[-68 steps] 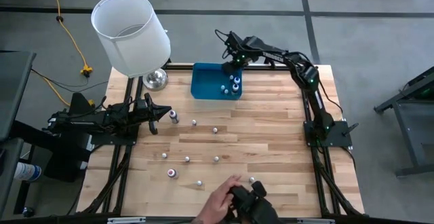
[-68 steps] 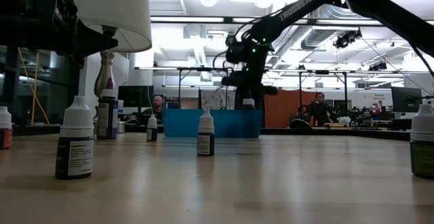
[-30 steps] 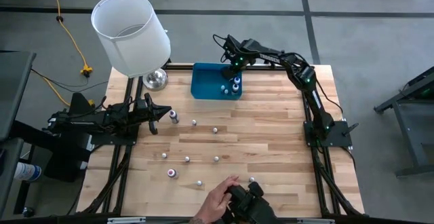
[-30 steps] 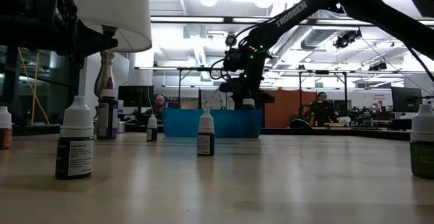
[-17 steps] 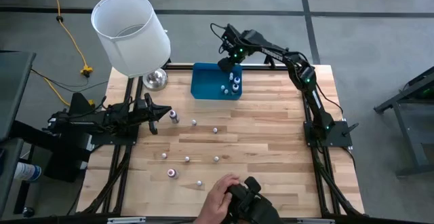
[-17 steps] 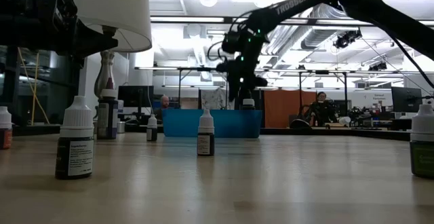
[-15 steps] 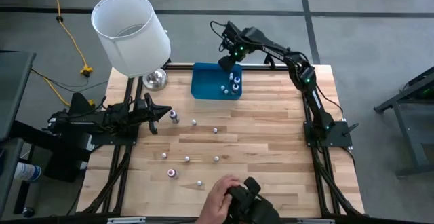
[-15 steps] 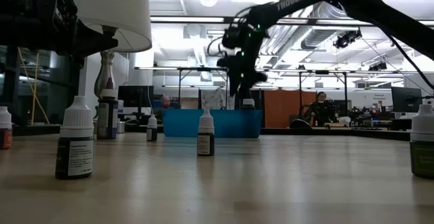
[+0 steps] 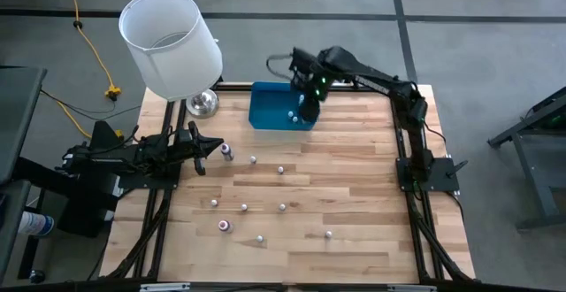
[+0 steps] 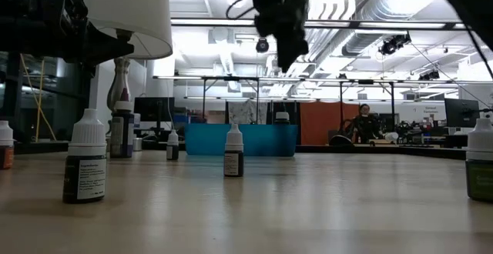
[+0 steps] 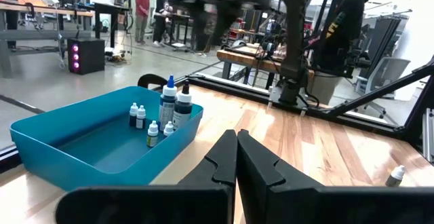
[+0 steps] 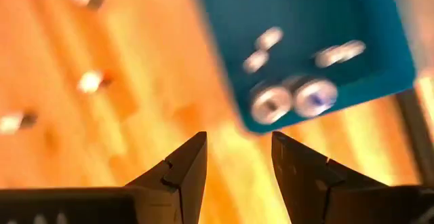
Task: Pick & Place food coloring
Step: Put the small green food coloring bottle into the blue bin
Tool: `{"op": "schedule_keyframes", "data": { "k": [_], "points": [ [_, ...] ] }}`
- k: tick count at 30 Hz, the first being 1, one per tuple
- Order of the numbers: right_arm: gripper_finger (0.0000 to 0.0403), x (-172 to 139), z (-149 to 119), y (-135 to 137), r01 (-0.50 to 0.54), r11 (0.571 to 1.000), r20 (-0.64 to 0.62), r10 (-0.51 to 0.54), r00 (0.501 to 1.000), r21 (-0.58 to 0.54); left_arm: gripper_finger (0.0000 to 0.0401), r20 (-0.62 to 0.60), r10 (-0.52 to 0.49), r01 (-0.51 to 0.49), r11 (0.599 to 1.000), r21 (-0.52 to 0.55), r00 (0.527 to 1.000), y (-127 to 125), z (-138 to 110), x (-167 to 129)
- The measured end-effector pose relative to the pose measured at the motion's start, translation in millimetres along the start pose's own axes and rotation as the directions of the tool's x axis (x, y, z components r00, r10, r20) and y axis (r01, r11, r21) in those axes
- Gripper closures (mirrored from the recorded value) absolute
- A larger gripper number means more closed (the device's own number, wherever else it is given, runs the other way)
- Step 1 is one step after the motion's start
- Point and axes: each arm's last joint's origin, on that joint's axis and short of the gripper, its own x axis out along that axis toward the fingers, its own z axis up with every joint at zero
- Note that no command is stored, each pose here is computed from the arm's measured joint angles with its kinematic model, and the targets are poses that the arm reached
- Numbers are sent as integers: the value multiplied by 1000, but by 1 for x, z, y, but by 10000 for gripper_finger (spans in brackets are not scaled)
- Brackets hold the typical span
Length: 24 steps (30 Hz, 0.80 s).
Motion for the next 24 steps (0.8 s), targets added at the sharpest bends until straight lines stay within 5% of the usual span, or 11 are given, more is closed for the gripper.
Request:
{"op": "schedule_keyframes", "data": {
  "k": [9,19,24],
  "points": [
    [248,16,-81,82,-149,980,-148,130,980,-129,401,0,0,0,1000,0,1000,0,0,0],
    [250,54,-190,132,-210,977,-201,214,956,39,401,0,0,0,1000,0,1000,0,0,0],
    [250,70,-223,156,-268,964,-191,263,946,3,401,0,0,0,1000,0,1000,0,0,0]
  ]
}}
